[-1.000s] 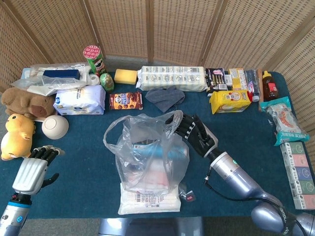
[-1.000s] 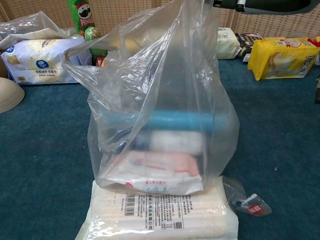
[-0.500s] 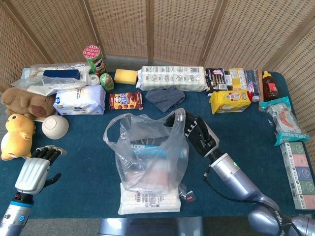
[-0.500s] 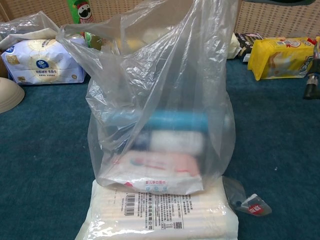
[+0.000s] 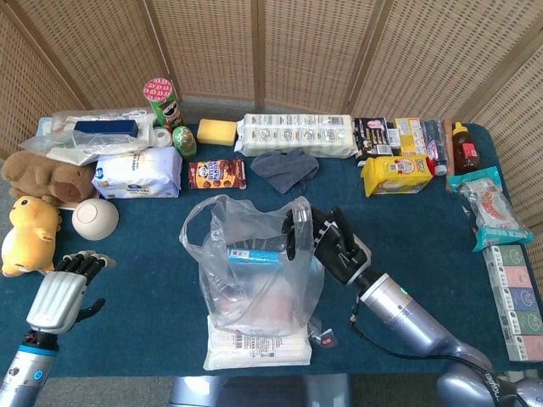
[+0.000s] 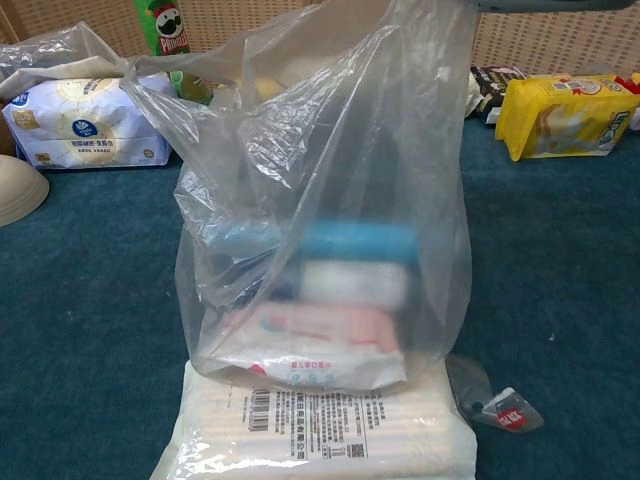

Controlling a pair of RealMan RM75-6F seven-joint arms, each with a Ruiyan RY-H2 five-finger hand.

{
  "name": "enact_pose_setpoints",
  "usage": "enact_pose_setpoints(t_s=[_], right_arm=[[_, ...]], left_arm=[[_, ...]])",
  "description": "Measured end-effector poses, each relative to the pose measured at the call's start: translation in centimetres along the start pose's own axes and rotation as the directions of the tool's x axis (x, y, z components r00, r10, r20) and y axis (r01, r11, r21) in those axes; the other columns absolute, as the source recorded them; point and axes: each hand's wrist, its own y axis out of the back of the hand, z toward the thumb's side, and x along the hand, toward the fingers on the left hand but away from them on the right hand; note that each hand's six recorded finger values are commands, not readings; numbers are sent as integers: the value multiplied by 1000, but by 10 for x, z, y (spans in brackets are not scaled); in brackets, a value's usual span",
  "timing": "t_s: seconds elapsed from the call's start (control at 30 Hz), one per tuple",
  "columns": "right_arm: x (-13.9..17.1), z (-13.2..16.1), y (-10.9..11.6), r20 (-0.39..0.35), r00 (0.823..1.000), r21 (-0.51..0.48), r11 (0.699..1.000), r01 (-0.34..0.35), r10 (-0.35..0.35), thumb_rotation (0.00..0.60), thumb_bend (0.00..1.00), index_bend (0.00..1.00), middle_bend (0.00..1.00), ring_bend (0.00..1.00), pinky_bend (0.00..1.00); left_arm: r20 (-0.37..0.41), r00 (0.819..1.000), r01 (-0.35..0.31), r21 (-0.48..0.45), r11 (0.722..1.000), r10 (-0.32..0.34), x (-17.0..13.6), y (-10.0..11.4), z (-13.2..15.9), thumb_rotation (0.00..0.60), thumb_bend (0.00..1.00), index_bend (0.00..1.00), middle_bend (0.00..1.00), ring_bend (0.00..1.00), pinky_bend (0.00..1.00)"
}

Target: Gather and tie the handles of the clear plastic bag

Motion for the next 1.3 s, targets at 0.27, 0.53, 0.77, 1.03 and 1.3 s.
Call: enact_pose_setpoints(t_s=[0.27, 0.53, 0.77, 1.03, 1.3], right_arm=[[6, -8, -6, 93, 996, -7, 1000, -5, 5, 235, 100, 563, 654, 739, 700], [7, -2, -12, 100, 995, 5, 1000, -22, 22, 236, 100, 645, 722, 830, 793], [10, 9, -15, 81, 997, -28, 999, -19, 21, 315, 99, 650, 729, 833, 798], [16, 27, -20, 57, 998, -74, 997, -16, 20, 354, 99, 650, 728, 832, 793], [21, 35, -25, 57, 998, -113, 993, -22, 28, 360, 98, 650, 718, 815, 777]], left_arm=[[-1, 1000, 2, 2, 1000, -2, 0, 0, 0, 600, 177, 301, 316, 221, 238], [-2, 1000, 1, 2, 1000, -1, 0, 0, 0, 600, 178, 301, 316, 221, 238], [22, 1000, -8, 10, 1000, 8, 2, 2, 4, 600, 178, 301, 316, 221, 238], [113, 992, -65, 39, 997, 60, 9, 14, 20, 600, 177, 301, 316, 221, 238], [224, 965, -152, 40, 988, 139, 22, 37, 41, 600, 177, 301, 316, 221, 238]])
